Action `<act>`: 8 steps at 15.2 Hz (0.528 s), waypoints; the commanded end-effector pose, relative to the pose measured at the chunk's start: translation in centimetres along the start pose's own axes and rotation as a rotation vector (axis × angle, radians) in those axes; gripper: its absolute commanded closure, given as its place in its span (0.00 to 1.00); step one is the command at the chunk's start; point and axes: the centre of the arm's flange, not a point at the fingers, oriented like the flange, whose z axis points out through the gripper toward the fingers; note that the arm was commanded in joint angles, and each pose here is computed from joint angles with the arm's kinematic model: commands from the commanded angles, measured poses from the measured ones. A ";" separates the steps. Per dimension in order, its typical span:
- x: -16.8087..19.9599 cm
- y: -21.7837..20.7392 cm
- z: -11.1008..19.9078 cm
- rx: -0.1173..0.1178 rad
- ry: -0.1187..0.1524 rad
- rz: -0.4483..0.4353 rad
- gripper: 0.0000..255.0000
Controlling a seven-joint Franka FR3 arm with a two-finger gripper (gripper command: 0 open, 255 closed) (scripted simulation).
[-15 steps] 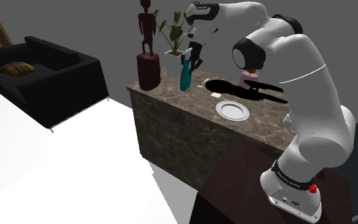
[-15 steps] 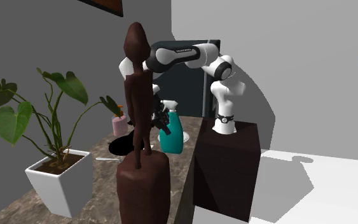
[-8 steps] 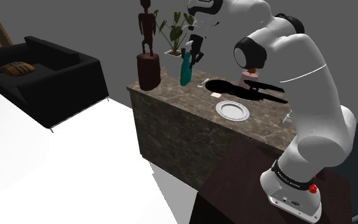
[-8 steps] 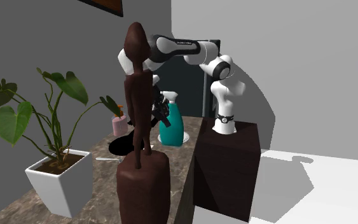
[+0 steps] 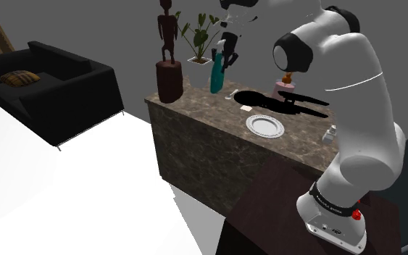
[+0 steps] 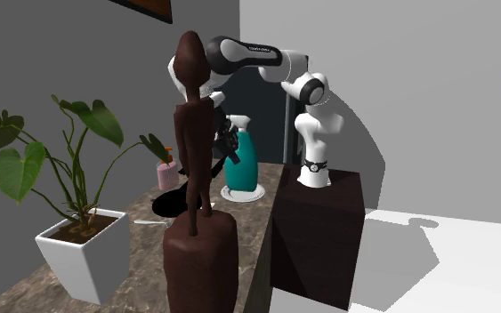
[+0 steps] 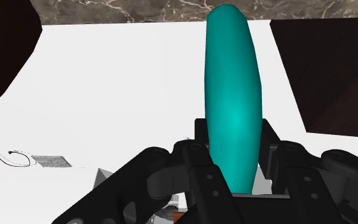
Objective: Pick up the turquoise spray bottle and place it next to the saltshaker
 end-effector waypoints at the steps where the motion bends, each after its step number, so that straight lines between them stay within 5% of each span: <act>1: 0.0 -2.6 -0.6 0.001 0.001 -0.001 1.00; 8: 0.2 -11.6 -2.7 0.001 0.001 -0.001 1.00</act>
